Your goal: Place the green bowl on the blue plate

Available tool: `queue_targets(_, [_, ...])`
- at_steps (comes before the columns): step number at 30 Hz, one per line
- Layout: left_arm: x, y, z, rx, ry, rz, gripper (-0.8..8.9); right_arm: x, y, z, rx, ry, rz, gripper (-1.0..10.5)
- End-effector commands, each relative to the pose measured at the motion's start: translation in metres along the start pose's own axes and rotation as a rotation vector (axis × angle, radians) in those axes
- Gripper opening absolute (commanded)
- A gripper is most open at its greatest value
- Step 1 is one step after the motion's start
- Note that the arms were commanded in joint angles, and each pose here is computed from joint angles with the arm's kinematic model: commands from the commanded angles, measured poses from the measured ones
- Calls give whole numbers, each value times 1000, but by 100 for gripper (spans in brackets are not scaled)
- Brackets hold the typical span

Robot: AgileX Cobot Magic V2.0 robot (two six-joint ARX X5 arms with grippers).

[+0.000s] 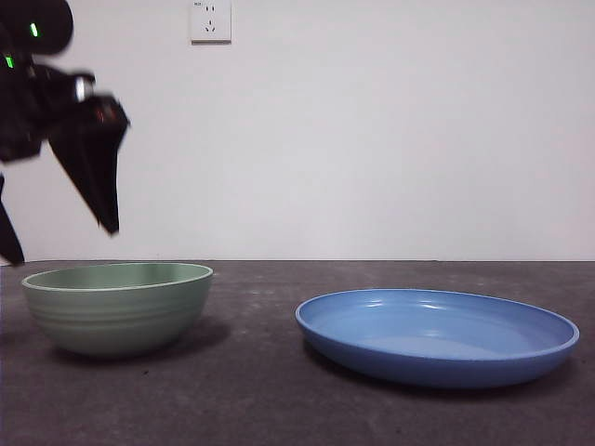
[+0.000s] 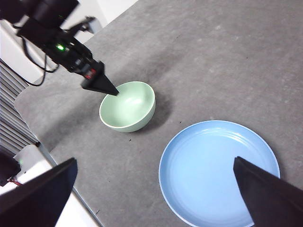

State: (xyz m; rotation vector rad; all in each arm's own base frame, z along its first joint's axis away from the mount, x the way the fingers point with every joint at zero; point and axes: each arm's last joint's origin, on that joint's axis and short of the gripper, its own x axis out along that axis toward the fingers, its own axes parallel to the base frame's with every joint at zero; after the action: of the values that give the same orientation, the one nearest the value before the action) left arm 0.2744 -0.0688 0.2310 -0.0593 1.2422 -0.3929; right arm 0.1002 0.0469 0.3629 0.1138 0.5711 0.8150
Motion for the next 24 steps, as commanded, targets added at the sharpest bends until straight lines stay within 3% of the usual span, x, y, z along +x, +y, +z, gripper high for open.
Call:
queue_targets(1, [14,4,9,-9,17,7,678,-3,2,5,-16,-20,6,553])
queue_targets(5, [32,9,11,-20,56,9,672,-3,2,5,-16,-20,6,553])
queue_targets(10, [42,12,14,-23,66,10,562,-3,2,5,-16,-20,5,553])
queue_targets(24, [43,13,12,-27,81,11,51,-3,2,5,-16,-20,5,553])
